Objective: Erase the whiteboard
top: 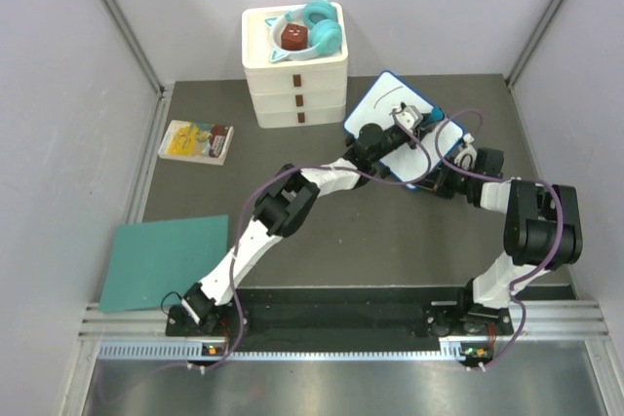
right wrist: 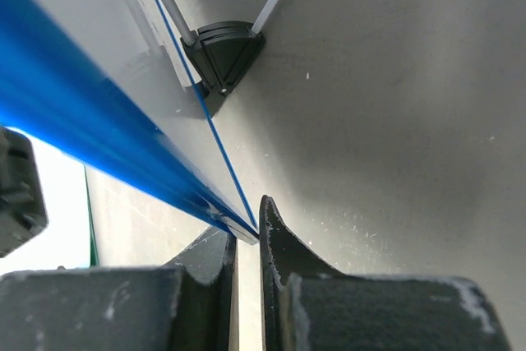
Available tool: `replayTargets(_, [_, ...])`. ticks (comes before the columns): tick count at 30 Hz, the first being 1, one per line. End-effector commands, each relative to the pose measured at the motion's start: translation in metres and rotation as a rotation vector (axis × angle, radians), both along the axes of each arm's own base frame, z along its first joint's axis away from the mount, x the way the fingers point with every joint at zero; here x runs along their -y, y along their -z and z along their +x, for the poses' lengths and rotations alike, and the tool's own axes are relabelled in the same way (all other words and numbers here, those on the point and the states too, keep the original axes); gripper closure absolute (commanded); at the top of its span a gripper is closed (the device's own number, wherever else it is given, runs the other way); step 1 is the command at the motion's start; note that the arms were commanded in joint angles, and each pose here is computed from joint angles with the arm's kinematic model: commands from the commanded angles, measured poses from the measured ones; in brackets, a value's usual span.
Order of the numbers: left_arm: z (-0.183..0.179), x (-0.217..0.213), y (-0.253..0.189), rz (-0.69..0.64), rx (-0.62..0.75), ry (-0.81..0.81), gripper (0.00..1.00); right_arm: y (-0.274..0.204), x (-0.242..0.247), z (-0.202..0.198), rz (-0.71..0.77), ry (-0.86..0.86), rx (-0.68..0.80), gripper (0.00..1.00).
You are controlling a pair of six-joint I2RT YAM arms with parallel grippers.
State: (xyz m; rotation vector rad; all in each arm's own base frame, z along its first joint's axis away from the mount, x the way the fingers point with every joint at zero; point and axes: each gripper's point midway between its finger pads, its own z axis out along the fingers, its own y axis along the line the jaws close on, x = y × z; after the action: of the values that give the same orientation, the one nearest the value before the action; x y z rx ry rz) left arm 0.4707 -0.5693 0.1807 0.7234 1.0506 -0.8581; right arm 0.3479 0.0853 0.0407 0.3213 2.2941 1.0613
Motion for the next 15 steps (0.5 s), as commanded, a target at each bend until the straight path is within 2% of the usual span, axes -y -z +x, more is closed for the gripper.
replayTargets(1, [0.024, -0.021, 0.001, 0.183, 0.033, -0.071, 1.0, 0.037, -0.032, -0.082, 0.043, -0.141, -0.279, 1.0])
replayTargets(3, [0.018, -0.016, 0.014, 0.271, 0.063, -0.007, 0.98, 0.037, -0.032, -0.081, 0.042, -0.141, -0.276, 1.0])
replayTargets(7, [0.009, -0.005, 0.013, 0.328, 0.119, 0.089, 0.93, 0.037, -0.032, -0.082, 0.041, -0.14, -0.276, 1.0])
replayTargets(11, [-0.005, 0.003, 0.011, 0.289, 0.119, 0.176, 1.0, 0.037, -0.032, -0.082, 0.041, -0.14, -0.276, 1.0])
replayTargets(15, [-0.028, 0.009, 0.019, 0.291, 0.105, 0.3, 1.0, 0.036, -0.032, -0.081, 0.041, -0.142, -0.274, 1.0])
